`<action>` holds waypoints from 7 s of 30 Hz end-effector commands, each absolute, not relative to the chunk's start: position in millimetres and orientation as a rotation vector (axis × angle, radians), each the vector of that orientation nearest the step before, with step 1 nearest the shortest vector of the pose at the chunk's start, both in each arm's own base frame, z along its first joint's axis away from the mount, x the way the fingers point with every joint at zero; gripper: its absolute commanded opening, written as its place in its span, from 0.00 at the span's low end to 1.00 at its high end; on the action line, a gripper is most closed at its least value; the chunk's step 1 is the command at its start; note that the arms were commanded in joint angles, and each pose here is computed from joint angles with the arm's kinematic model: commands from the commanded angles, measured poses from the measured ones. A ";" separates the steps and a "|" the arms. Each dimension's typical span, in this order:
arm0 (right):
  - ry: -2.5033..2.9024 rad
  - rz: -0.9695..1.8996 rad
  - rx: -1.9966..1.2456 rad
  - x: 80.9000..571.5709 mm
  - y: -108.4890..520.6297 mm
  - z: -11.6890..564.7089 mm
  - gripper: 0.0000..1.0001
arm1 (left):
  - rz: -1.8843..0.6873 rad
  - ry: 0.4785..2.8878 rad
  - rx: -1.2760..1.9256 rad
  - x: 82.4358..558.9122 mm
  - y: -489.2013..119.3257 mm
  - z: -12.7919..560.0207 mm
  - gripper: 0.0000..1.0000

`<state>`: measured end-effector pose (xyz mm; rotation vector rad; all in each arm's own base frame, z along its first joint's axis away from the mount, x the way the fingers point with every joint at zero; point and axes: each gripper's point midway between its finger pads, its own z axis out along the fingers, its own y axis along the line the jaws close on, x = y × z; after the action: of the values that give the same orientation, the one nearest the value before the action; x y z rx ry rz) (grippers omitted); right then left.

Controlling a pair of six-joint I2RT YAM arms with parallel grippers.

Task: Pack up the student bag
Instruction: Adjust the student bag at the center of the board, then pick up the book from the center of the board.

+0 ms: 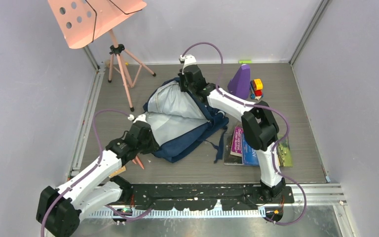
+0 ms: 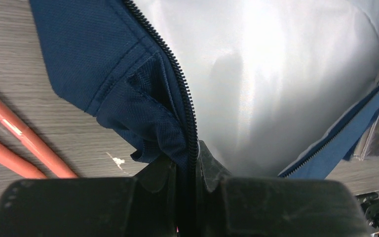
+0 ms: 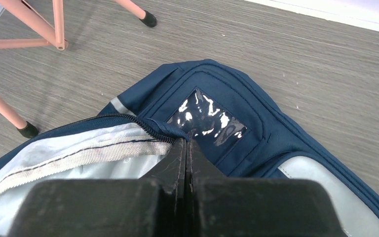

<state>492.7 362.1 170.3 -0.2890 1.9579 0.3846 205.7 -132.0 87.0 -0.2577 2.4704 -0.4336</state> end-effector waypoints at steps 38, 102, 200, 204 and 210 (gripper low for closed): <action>2.297 0.173 -0.052 318.8 160.7 219.4 0.92 | -0.416 2.343 0.295 238.8 -161.6 203.2 1.00; 2.139 -0.076 1.180 239.5 -38.4 159.9 0.98 | -0.632 2.085 0.466 239.6 -187.3 247.1 0.99; 1.799 0.935 0.054 330.8 116.6 301.7 0.99 | -0.561 1.880 0.803 206.4 -291.5 260.3 0.00; 1.772 0.977 -0.232 311.9 152.2 298.8 0.99 | -0.636 1.889 0.738 197.8 -273.4 277.7 0.00; 1.701 1.066 -0.477 292.0 184.3 290.0 0.99 | -0.791 1.806 0.712 177.6 -258.4 317.1 0.00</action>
<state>304.2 161.9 274.4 -0.2127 1.8584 1.0211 192.8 -255.3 261.9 0.7623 1.9347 -0.6015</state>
